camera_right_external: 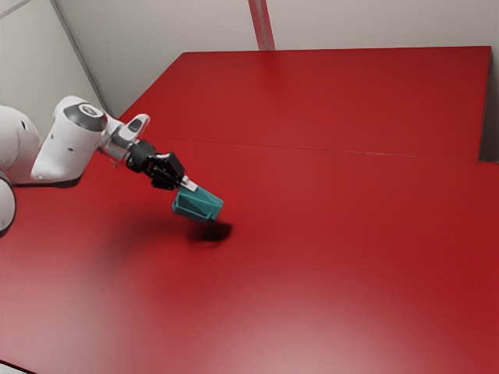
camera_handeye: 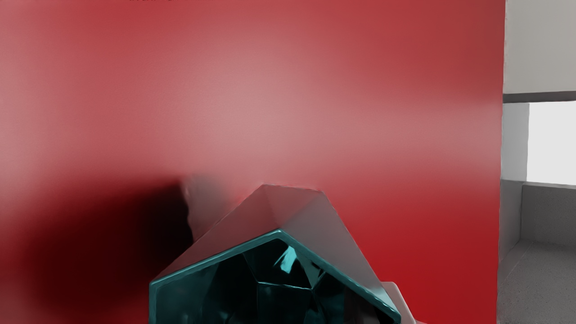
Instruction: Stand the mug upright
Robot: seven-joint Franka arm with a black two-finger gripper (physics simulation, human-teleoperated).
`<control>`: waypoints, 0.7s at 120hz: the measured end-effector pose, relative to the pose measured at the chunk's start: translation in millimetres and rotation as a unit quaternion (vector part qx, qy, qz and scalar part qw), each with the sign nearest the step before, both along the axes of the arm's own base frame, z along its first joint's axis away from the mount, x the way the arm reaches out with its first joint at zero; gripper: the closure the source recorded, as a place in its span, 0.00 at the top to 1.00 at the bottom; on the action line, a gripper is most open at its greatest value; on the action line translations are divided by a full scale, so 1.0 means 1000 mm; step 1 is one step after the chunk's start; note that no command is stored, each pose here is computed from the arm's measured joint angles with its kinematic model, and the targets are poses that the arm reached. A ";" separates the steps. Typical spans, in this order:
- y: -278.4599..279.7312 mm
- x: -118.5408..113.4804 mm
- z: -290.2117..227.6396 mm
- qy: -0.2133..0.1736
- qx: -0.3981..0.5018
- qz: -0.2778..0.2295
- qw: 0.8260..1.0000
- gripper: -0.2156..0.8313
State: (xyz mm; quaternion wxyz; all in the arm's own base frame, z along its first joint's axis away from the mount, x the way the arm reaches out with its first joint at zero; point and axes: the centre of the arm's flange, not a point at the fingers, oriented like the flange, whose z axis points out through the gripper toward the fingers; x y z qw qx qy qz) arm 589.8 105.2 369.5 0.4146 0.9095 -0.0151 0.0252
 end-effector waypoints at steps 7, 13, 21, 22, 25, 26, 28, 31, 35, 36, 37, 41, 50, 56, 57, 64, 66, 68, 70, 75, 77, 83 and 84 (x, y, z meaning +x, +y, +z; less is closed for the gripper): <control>-0.004 -0.003 0.021 -0.008 0.029 -0.018 0.999 0.05; -0.004 -0.007 0.035 -0.011 0.061 -0.032 0.998 0.05; -0.005 -0.011 0.046 -0.009 0.108 -0.052 0.993 0.05; -0.005 -0.011 0.047 -0.008 0.114 -0.055 0.992 0.05; -0.007 -0.012 0.050 -0.008 0.132 -0.063 0.989 0.05; -0.008 -0.012 0.051 -0.008 0.139 -0.066 0.988 0.05; -0.010 -0.012 0.053 -0.008 0.152 -0.071 0.986 0.05; -0.014 -0.013 0.058 -0.010 0.172 -0.080 0.982 0.05; -0.020 -0.013 0.065 -0.012 0.200 -0.092 0.975 0.05; -0.022 -0.013 0.067 -0.013 0.206 -0.095 0.974 0.05; -0.024 -0.013 0.068 -0.014 0.213 -0.099 0.972 0.05; -0.032 -0.012 0.073 -0.018 0.237 -0.110 0.965 0.04; -0.047 -0.010 0.080 -0.026 0.283 -0.128 0.950 0.04; -0.056 -0.010 0.080 -0.028 0.308 -0.136 0.941 0.04; -0.057 -0.010 0.078 -0.027 0.311 -0.137 0.940 0.04; -0.063 -0.012 0.071 -0.026 0.330 -0.138 0.934 0.04; -0.064 -0.012 0.069 -0.026 0.335 -0.137 0.932 0.04; -0.064 -0.012 0.067 -0.026 0.340 -0.137 0.930 0.04; -0.064 -0.013 0.065 -0.026 0.345 -0.136 0.928 0.04; -0.065 -0.012 0.062 -0.027 0.355 -0.132 0.925 0.04; -0.066 -0.012 0.060 -0.027 0.358 -0.130 0.924 0.04; -0.068 -0.010 0.057 -0.030 0.370 -0.128 0.920 0.04; -0.069 -0.010 0.057 -0.031 0.372 -0.128 0.919 0.04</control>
